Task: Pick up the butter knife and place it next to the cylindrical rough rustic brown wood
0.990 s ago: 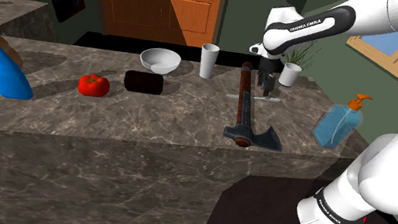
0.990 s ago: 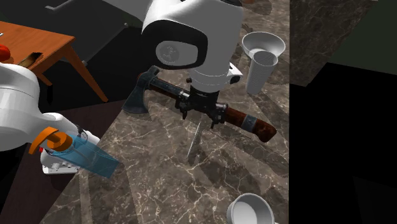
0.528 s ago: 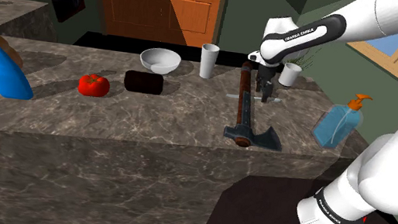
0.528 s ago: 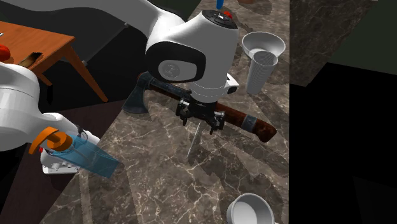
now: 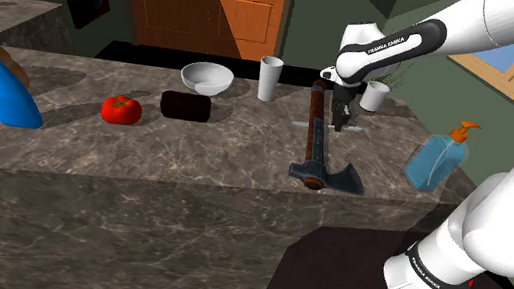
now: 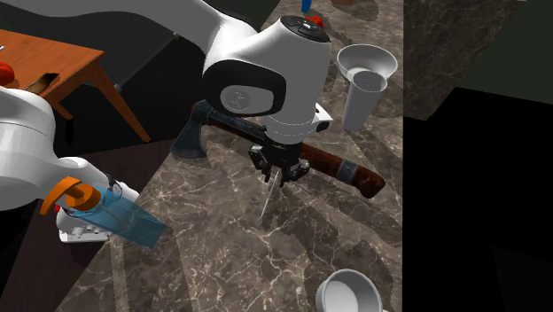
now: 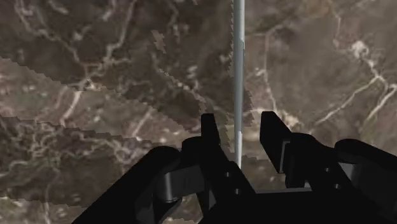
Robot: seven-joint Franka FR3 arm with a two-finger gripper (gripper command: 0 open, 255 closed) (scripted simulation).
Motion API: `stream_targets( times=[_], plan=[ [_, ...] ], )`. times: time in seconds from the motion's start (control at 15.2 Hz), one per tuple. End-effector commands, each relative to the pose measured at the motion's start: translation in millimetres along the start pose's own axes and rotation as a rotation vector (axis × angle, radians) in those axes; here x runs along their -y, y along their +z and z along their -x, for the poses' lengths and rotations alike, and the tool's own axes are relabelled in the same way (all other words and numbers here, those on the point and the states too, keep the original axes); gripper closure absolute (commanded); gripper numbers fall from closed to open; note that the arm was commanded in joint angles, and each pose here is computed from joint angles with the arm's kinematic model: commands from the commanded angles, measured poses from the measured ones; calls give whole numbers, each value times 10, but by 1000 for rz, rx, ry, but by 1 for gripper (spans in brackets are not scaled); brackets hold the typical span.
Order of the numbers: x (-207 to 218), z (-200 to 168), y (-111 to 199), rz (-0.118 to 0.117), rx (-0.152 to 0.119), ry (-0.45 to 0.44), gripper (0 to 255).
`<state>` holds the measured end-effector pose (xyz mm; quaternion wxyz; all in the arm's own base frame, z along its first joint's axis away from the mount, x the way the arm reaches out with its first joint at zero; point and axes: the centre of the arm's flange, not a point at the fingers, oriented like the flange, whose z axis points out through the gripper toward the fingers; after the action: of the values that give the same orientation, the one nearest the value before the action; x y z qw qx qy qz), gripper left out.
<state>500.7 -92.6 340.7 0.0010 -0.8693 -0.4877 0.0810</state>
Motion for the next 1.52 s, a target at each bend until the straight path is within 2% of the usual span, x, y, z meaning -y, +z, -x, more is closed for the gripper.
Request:
stream_targets(
  times=[0.0,0.46,1.45],
  plan=[
    [0,0,0,0,0,0,255],
    [0,0,1,0,0,0,255],
    [64,111,-781,0,0,0,255]
  ],
)
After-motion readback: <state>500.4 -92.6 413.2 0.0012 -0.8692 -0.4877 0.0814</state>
